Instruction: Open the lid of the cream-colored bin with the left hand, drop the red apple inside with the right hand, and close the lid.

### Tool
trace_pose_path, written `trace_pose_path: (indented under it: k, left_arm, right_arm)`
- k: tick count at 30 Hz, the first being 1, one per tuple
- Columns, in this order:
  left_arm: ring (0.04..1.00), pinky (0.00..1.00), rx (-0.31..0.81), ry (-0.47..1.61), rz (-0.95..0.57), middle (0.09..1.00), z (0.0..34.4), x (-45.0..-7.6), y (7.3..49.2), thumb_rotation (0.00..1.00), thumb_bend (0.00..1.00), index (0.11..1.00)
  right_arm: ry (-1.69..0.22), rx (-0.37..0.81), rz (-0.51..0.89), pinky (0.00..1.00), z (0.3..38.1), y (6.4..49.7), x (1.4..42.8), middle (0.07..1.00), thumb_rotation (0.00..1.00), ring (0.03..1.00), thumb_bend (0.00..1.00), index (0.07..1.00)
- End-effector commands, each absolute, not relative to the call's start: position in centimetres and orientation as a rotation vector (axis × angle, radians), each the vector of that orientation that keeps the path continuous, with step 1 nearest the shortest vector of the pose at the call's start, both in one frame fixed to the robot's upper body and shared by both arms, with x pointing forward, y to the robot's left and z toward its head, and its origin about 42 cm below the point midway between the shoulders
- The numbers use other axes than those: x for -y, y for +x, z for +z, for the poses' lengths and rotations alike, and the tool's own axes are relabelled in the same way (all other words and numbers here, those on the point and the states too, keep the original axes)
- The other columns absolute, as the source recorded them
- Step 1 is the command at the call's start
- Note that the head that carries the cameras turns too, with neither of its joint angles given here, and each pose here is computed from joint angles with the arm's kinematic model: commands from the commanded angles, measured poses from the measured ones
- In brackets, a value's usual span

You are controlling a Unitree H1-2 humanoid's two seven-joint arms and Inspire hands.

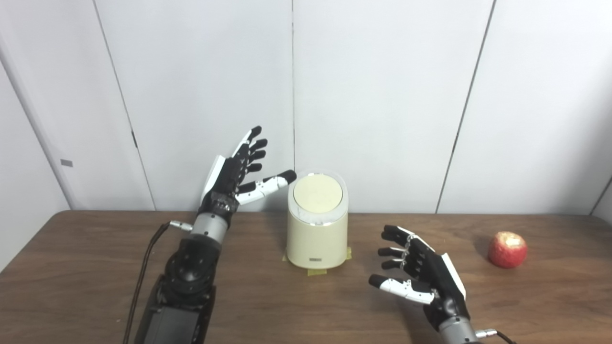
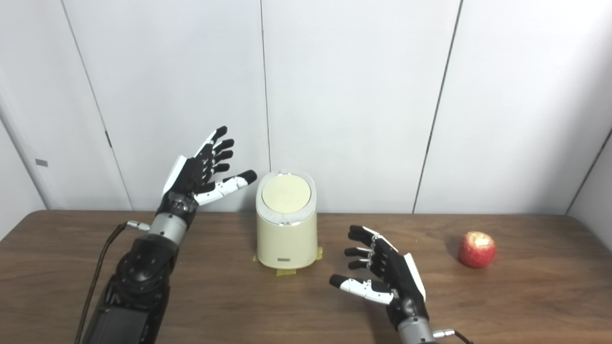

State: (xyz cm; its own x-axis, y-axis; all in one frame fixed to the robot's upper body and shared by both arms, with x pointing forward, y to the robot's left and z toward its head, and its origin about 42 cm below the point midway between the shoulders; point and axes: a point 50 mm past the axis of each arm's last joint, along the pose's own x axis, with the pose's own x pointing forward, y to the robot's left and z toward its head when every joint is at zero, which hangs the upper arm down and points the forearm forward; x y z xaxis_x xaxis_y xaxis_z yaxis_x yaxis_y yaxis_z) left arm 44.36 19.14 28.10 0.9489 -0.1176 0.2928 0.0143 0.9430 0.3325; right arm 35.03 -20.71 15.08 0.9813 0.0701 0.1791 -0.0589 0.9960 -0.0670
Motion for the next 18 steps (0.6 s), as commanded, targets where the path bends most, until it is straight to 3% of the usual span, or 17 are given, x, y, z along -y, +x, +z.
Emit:
trace_pose_path:
  k: [1, 12, 18]
  left_arm:
    - [0.894, 0.82, 0.409, 0.344, -0.057, 0.913, 31.4, -17.7, 45.2, 0.36, 0.90, 1.000]
    - [0.996, 0.95, 0.388, 0.389, -0.065, 0.978, 30.5, -15.4, 46.7, 0.31, 0.90, 1.000]
    - [0.968, 0.88, 0.380, 0.508, -0.040, 0.968, 30.0, -14.7, 47.4, 0.29, 0.91, 1.000]
  right_arm:
    - [-0.043, 0.287, 0.069, 0.56, 17.4, 35.6, 20.2, 0.789, 0.16, 0.681, 0.82, 0.756]
    - [-0.049, 0.288, 0.063, 0.56, 17.5, 35.6, 19.9, 0.783, 0.16, 0.673, 0.83, 0.755]
    - [-0.037, 0.288, 0.066, 0.56, 17.5, 35.3, 19.8, 0.787, 0.17, 0.674, 0.82, 0.757]
